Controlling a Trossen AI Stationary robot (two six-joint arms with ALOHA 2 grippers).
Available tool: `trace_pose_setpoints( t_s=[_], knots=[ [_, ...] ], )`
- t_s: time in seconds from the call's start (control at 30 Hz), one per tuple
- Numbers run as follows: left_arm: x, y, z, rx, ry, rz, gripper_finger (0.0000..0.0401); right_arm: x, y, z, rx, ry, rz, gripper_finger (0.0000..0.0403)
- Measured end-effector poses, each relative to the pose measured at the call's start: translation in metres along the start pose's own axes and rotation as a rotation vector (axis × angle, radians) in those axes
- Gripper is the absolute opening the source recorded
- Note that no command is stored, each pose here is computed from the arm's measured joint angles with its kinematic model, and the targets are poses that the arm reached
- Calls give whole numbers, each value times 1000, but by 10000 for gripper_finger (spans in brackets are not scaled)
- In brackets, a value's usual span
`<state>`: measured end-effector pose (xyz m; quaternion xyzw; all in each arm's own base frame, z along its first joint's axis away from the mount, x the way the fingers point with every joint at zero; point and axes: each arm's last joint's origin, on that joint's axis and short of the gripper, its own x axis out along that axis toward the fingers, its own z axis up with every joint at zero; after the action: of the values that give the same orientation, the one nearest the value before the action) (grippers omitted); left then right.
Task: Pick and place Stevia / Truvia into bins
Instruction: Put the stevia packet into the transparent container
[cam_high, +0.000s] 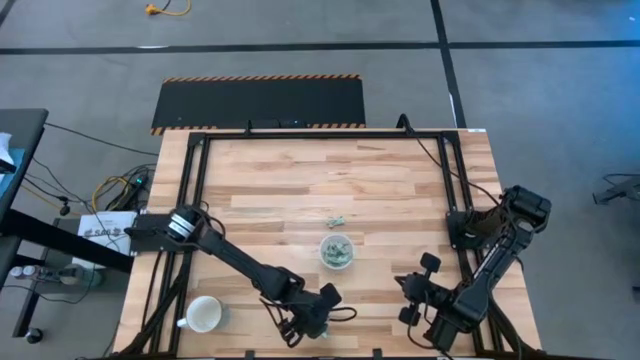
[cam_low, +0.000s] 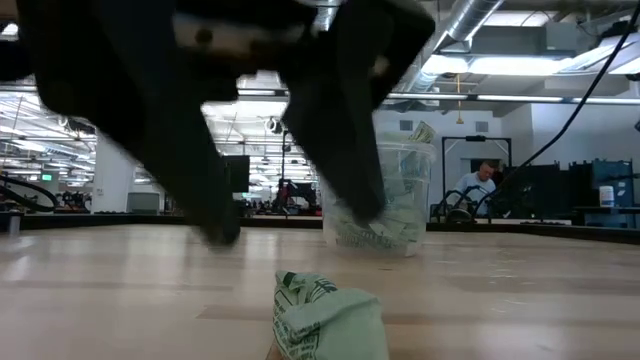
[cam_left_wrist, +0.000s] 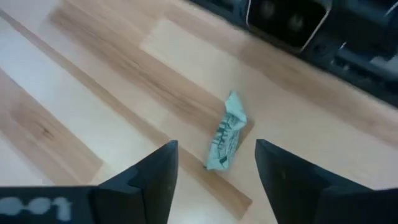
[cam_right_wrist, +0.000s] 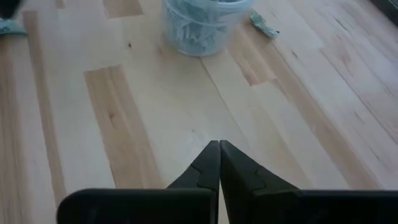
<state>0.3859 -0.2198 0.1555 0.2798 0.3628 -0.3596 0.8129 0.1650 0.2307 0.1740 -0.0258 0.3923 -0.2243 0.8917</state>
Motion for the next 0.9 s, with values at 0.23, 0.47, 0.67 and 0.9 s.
trace_pose_setpoints(
  t_s=[0.23,0.47,0.67,0.9],
  knots=[
    [10,-1,-5,1,11,-6,208,1,0,1,-3,1,-3,1],
    [18,-2,-8,-8,-26,-94,208,1,0,1,-4,1,-2,1],
    [27,4,-16,-28,-18,-86,208,2,-1,2,-1,2,-7,1],
    [26,9,-19,-70,-15,-86,184,2,-1,2,-3,3,-9,1]
  ],
)
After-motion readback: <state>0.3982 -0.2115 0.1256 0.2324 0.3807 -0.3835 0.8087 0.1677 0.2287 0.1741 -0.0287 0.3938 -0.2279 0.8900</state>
